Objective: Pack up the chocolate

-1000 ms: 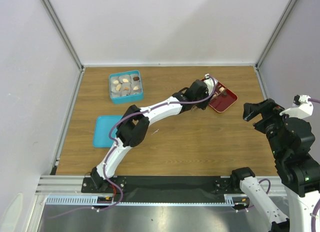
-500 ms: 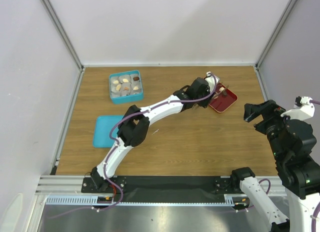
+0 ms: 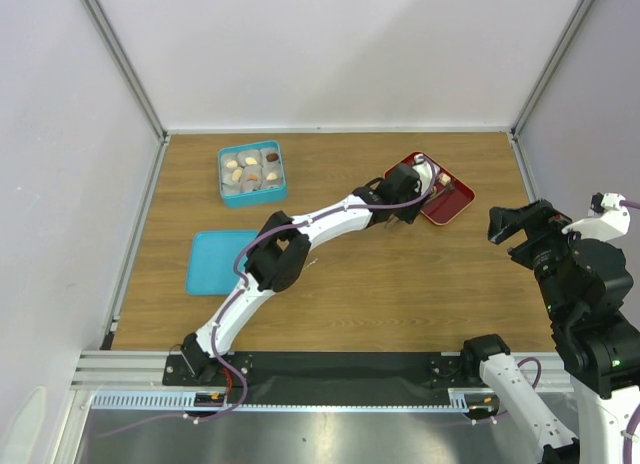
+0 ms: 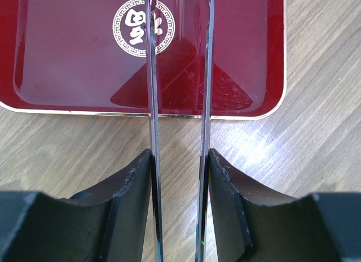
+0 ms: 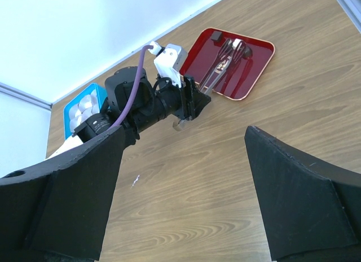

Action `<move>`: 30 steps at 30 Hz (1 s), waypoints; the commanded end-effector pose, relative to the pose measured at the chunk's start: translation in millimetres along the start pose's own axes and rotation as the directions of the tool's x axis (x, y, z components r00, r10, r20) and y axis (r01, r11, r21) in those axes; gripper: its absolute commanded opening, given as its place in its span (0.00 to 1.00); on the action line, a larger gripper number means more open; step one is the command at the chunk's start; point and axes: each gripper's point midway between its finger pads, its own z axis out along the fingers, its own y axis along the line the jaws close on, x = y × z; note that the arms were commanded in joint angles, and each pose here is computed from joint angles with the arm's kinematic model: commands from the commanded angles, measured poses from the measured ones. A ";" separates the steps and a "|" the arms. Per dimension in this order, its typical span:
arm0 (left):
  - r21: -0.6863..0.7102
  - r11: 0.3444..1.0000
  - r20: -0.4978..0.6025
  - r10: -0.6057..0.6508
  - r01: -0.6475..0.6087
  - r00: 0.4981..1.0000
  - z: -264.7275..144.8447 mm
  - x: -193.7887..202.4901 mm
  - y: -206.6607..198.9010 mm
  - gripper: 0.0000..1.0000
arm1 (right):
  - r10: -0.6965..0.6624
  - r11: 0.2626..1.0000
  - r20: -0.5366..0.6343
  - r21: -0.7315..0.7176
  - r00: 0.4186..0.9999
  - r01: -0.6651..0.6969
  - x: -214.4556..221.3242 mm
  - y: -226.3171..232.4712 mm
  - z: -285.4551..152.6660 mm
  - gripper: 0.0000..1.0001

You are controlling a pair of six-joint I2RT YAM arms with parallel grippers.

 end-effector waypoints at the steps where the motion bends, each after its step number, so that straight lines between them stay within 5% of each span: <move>1: 0.030 1.000 0.084 0.000 -0.003 0.996 -3.8 -32.6 -12.6 0.47 | 0.003 1.000 0.048 -0.007 0.999 -0.003 -13.6 2.5 -4.1 0.94; 30: 0.058 0.998 0.102 0.010 -0.016 0.995 5.0 -32.6 -24.0 0.47 | -0.009 1.000 0.050 0.002 0.999 0.008 -12.6 1.2 0.2 0.94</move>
